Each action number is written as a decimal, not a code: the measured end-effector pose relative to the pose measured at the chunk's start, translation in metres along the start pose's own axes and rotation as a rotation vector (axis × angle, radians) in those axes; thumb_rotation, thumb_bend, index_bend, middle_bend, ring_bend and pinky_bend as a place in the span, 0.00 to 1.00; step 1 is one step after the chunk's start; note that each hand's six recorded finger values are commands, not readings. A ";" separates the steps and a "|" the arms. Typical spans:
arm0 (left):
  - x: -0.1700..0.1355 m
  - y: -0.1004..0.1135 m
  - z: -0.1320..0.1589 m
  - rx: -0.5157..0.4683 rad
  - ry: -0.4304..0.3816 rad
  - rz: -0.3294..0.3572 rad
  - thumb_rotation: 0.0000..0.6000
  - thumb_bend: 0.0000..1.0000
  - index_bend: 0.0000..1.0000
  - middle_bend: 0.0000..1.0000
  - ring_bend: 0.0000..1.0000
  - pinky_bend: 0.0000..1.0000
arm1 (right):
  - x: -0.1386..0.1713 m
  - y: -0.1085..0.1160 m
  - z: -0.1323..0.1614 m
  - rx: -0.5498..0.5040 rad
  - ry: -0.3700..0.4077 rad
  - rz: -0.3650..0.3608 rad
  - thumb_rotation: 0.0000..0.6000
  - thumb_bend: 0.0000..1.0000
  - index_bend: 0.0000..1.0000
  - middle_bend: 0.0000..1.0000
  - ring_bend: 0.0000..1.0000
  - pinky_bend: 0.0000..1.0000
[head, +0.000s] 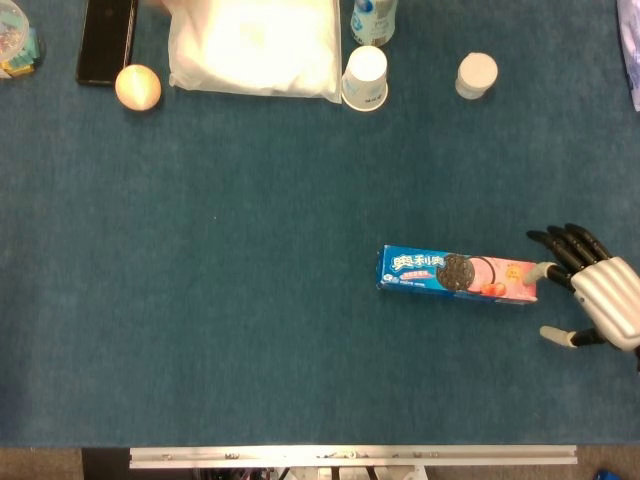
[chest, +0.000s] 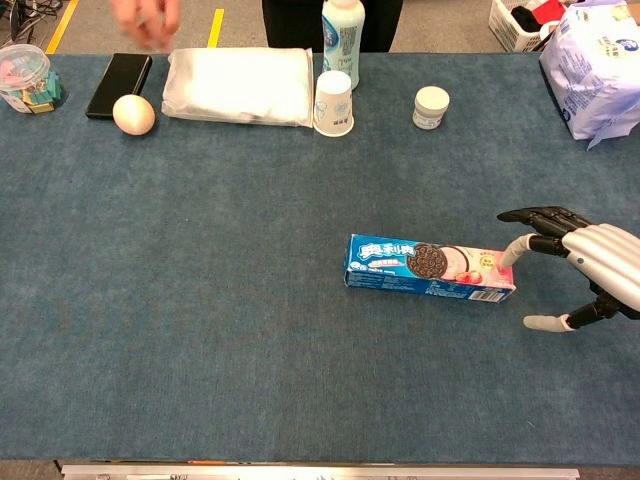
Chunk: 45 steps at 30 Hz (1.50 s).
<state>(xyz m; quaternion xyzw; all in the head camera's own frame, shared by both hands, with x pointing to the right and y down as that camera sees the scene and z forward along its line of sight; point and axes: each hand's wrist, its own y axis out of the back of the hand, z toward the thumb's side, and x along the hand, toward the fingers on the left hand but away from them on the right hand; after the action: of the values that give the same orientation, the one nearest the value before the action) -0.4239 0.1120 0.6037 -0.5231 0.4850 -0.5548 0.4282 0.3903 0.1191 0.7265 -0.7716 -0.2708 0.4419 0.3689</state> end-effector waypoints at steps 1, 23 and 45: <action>0.001 0.000 0.000 0.000 0.000 -0.001 1.00 0.28 0.66 0.52 0.36 0.47 | 0.000 0.001 0.001 -0.003 0.005 -0.006 1.00 0.00 0.37 0.10 0.00 0.00; -0.001 0.002 0.000 -0.002 0.001 0.006 1.00 0.28 0.66 0.52 0.36 0.47 | 0.004 0.001 0.005 0.017 0.009 -0.001 1.00 0.00 0.37 0.10 0.00 0.00; -0.001 0.004 0.000 -0.006 0.003 0.009 1.00 0.28 0.66 0.52 0.36 0.47 | 0.004 -0.002 0.004 0.017 -0.002 0.022 1.00 0.00 0.37 0.10 0.00 0.00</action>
<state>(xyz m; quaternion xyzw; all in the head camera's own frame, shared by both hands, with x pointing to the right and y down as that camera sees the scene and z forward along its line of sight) -0.4239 0.1125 0.6000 -0.5215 0.4898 -0.5519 0.4284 0.3884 0.1244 0.7249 -0.7710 -0.2588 0.4490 0.3700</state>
